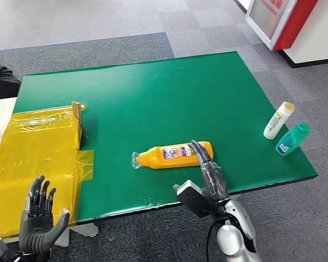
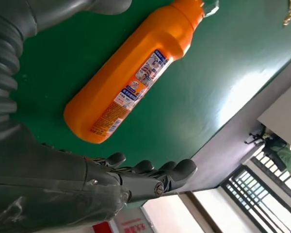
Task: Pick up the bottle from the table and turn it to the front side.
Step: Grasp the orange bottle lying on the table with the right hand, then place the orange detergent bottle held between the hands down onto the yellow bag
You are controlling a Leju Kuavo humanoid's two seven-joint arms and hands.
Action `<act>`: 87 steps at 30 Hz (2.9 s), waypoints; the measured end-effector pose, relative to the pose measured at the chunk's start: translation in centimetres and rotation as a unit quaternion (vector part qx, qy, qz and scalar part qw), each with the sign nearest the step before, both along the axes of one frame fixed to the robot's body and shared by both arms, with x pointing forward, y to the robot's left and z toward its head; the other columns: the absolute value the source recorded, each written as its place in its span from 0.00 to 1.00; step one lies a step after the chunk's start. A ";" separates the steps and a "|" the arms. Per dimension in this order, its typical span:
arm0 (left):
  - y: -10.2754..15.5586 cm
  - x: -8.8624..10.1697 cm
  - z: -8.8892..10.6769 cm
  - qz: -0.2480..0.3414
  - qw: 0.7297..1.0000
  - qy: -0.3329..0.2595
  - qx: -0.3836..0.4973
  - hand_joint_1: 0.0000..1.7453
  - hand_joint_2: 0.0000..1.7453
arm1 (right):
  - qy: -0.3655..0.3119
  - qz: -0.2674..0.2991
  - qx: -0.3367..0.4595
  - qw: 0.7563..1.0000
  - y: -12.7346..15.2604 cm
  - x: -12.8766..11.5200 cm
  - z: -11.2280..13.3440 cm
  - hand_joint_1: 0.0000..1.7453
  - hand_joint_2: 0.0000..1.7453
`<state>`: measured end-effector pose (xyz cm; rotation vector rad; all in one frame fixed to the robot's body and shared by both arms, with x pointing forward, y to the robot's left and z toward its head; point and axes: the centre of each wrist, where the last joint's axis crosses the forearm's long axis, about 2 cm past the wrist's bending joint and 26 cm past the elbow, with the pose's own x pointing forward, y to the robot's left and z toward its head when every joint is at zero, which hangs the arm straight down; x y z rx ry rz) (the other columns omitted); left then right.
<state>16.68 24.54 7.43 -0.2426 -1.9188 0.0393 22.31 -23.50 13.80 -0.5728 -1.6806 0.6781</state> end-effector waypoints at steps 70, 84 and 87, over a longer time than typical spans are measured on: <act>-2.2 5.7 0.4 -0.107 0.991 0.029 -0.072 0.00 1.00 | 0.045 0.238 0.105 0.965 4.1 8.3 -0.4 1.00 1.00; -3.0 10.6 4.8 -0.259 0.965 -0.043 0.000 0.00 1.00 | 0.066 0.286 0.108 0.950 8.8 7.8 -2.3 1.00 1.00; -3.2 11.2 5.4 -0.276 0.960 -0.052 0.017 0.00 1.00 | 0.070 0.290 0.100 0.949 9.3 7.8 -2.6 1.00 1.00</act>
